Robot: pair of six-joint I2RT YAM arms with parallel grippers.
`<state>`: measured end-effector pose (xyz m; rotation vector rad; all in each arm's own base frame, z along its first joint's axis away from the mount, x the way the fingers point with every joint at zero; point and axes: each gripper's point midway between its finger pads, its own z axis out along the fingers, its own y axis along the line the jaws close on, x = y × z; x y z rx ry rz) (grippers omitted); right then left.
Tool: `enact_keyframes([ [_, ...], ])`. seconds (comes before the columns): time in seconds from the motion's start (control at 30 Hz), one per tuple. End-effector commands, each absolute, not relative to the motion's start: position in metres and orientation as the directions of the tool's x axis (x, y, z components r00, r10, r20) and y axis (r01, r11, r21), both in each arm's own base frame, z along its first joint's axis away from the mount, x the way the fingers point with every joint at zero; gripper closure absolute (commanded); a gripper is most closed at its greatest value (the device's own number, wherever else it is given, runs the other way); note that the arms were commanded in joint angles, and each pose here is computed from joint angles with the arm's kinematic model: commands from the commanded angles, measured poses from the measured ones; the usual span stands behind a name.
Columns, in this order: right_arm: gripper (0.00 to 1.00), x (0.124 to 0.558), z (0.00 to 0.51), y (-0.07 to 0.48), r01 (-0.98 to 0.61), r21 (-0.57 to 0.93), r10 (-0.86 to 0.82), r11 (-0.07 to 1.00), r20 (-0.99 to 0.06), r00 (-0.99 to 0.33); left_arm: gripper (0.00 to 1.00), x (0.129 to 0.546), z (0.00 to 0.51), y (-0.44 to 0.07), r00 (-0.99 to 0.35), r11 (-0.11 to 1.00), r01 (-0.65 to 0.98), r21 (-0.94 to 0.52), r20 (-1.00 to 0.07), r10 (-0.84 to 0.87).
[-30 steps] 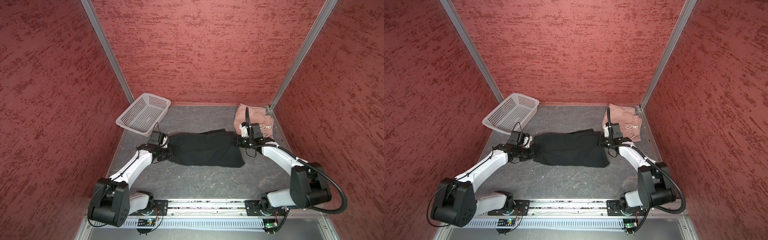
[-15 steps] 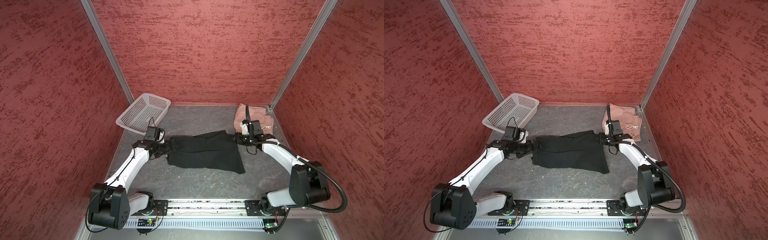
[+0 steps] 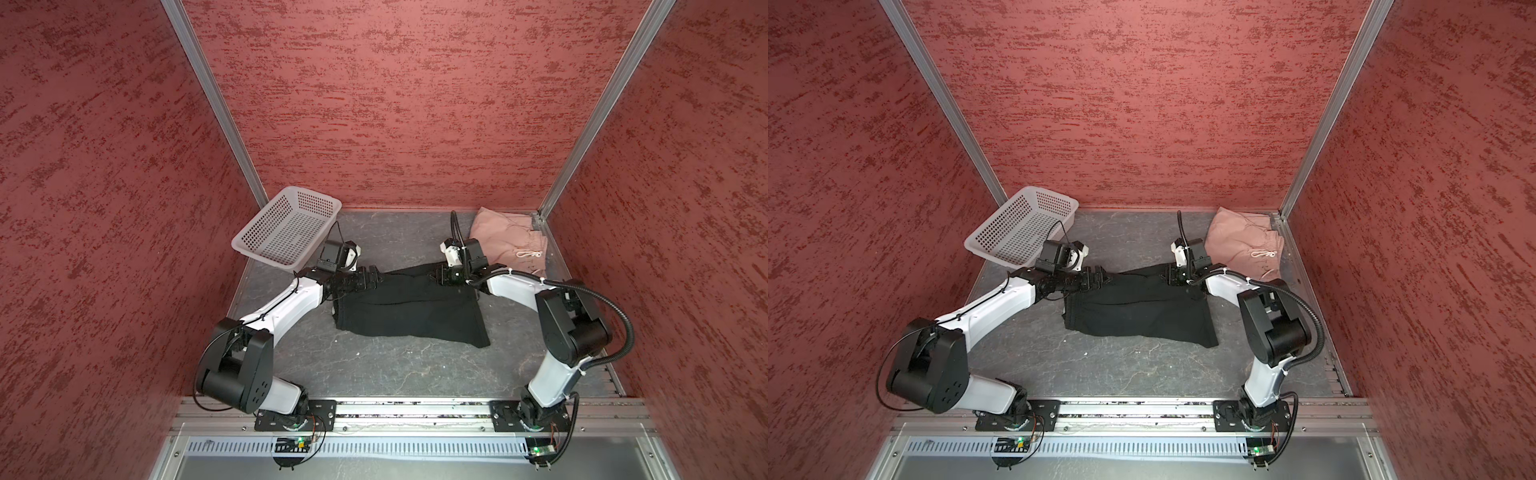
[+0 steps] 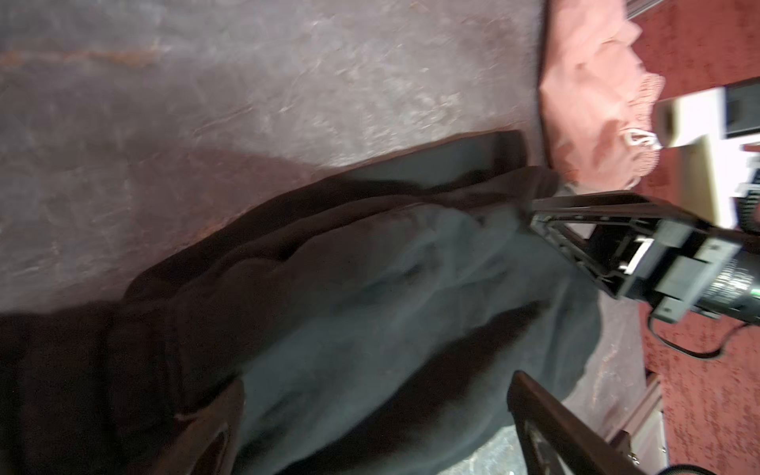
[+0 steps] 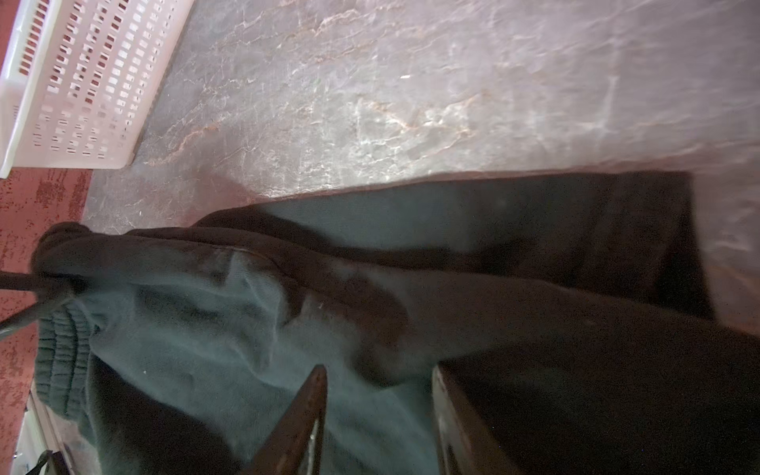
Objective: Fold and stack the shorts
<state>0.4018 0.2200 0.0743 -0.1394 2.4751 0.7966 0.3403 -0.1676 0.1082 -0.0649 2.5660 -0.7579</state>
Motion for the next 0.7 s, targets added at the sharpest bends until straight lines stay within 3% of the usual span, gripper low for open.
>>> enact_keyframes([
  [0.0, 0.56, 0.417, 0.071, 0.211, -0.206, 0.504, 0.127, 0.839, -0.55, -0.826, 0.01, 0.337, 0.079, -0.144, -0.892, 0.853, 0.012, -0.521, -0.392, -0.227],
  [0.13, 0.55, 0.413, 0.042, 0.2, -0.129, 0.505, 0.175, 0.853, -0.51, -0.842, 0.01, 0.326, 0.052, -0.118, -0.892, 0.844, -0.07, -0.533, -0.346, -0.292],
  [0.37, 0.51, 0.422, 0.027, 0.201, -0.126, 0.506, 0.173, 0.854, -0.503, -0.847, 0.01, 0.322, 0.049, -0.112, -0.893, 0.835, -0.064, -0.547, -0.342, -0.293],
  [0.53, 0.45, 0.434, 0.078, 0.202, -0.203, 0.471, 0.152, 0.858, -0.611, -0.777, 0.01, 0.331, 0.119, -0.118, -0.839, 0.804, 0.013, -0.595, -0.443, -0.315],
  [0.67, 0.43, 0.42, 0.119, 0.222, -0.318, 0.456, 0.087, 0.831, -0.671, -0.736, 0.01, 0.324, 0.179, -0.11, -0.766, 0.806, 0.052, -0.59, -0.541, -0.347],
])
